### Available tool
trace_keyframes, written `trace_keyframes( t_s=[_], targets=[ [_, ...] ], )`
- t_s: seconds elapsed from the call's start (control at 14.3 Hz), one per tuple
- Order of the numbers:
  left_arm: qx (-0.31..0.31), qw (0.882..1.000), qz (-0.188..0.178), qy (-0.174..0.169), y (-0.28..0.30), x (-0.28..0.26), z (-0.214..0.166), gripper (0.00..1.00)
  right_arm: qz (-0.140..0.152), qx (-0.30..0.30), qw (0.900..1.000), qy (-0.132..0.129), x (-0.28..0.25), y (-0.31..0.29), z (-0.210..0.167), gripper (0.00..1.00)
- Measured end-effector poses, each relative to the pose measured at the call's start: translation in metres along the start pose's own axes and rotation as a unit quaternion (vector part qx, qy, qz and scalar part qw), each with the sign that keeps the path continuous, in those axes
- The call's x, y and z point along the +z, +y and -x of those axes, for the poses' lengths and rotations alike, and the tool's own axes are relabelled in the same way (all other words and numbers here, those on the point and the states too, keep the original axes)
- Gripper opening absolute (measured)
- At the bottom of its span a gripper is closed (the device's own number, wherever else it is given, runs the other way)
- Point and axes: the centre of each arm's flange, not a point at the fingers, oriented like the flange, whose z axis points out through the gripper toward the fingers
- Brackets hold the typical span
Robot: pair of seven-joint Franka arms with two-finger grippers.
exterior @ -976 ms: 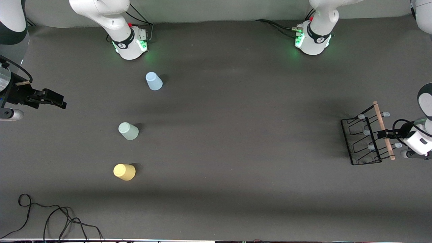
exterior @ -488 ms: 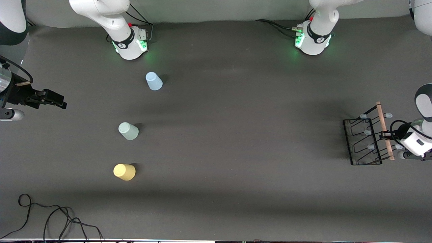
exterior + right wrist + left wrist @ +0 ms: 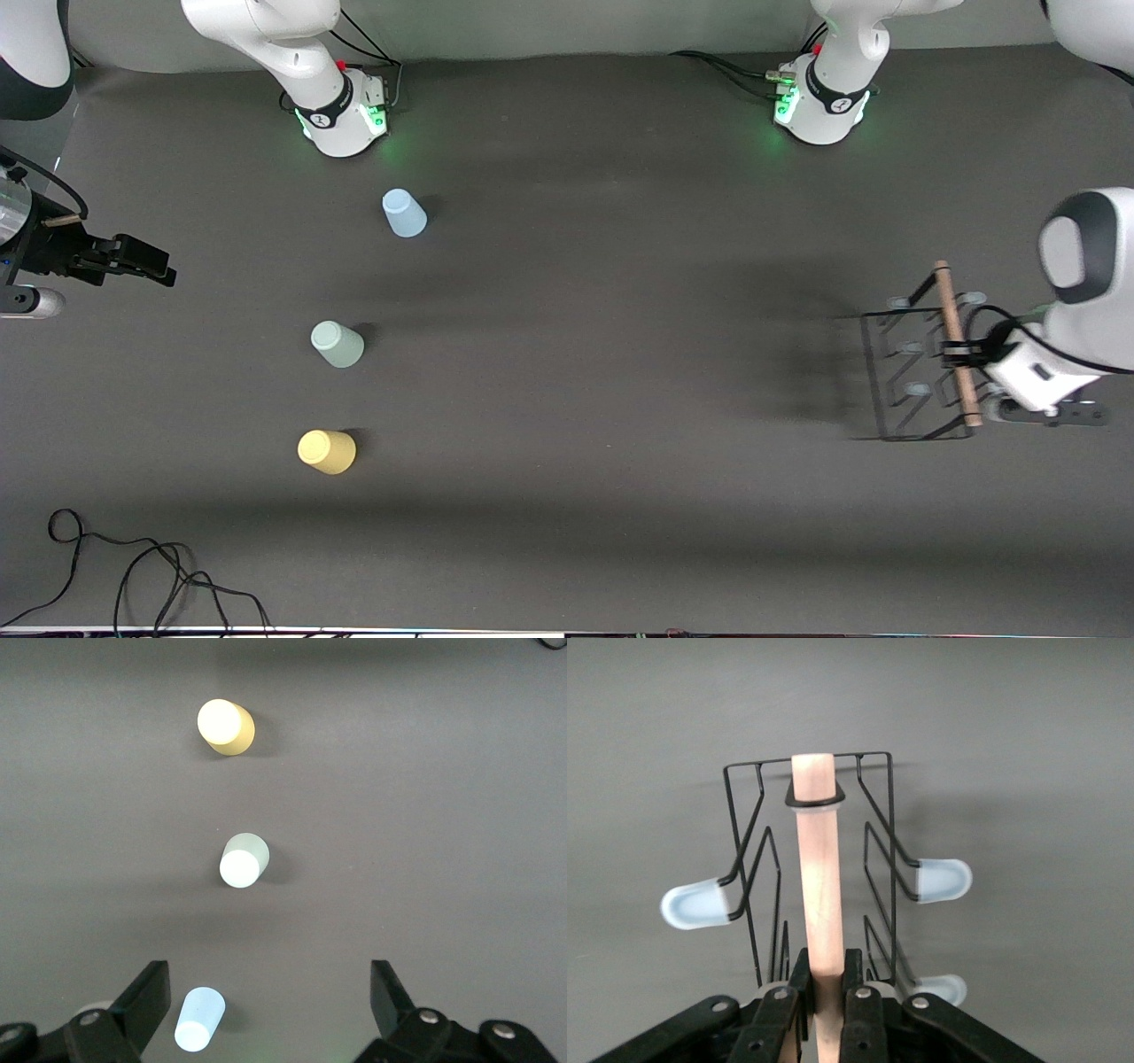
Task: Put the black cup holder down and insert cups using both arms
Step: 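Carry the wire rack with the left gripper to the table center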
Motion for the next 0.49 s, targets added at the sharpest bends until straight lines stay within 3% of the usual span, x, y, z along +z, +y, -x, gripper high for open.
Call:
trace_keyframes(
  t_s=[0.14, 0.49],
  targets=[
    [-0.017, 1.0, 0.021, 0.004, 0.06, -0.006, 0.0, 0.16, 0.0, 0.0, 1.0, -0.001, 0.001, 0.0, 0.0, 1.0],
    [-0.068, 0.997, 0.032, 0.0, 0.233, -0.005, 0.027, 0.16, 0.0, 0.0, 1.0, -0.002, 0.002, 0.0, 0.0, 1.0]
  ],
)
